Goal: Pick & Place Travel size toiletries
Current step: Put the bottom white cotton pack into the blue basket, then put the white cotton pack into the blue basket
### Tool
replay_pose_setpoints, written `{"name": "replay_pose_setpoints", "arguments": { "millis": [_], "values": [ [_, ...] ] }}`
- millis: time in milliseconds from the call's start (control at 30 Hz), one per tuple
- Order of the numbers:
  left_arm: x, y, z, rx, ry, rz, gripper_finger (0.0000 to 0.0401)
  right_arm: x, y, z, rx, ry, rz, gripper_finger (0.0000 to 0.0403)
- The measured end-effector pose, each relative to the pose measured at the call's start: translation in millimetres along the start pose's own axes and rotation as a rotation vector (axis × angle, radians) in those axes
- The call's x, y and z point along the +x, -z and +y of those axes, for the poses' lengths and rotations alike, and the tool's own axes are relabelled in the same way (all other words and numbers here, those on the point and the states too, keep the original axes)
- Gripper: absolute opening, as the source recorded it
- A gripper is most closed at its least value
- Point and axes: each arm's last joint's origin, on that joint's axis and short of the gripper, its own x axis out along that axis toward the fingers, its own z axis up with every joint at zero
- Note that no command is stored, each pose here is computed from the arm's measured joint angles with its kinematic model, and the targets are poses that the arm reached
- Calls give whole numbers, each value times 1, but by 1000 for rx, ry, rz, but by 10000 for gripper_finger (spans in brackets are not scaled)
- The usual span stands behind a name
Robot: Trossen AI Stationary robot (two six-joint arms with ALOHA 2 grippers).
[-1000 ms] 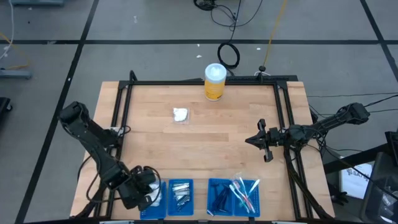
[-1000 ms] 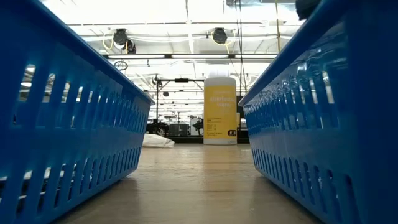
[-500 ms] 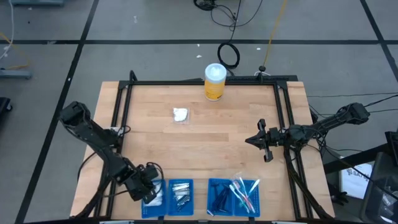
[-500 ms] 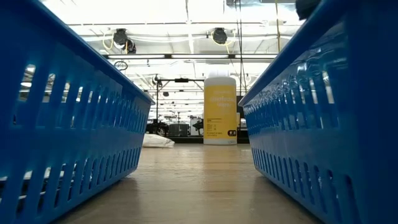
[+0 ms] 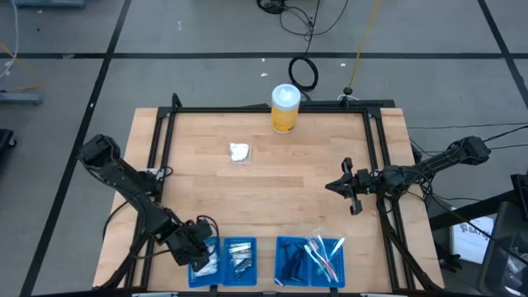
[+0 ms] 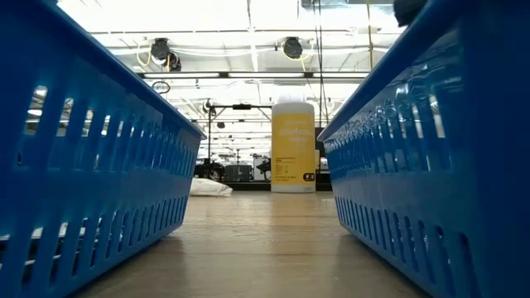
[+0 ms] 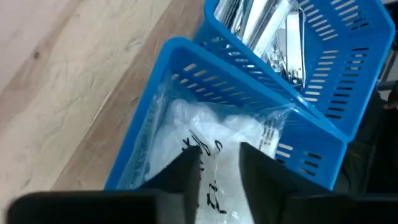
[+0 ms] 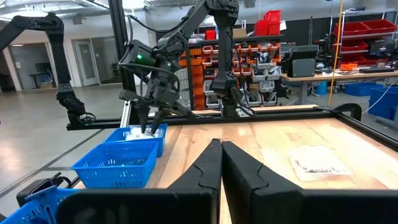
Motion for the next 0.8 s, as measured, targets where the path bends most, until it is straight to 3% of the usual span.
{"name": "replay_pose_setpoints", "arguments": {
  "millis": [267,433,600,700,800],
  "values": [
    [-5,-1,-1,7,32,46,190,0,0,0,0,0,0,4],
    [-28,-10,-5,75,97,-83,213,0,0,0,0,0,0,4],
    [-60,-31,-3,207,91,-399,211,0,0,0,0,-1,0,4],
    [-76,-50,4,241,-45,-687,204,0,0,0,0,0,0,4],
    [-82,-77,16,255,-211,-834,194,0,0,0,0,0,0,4]
  ]
}}
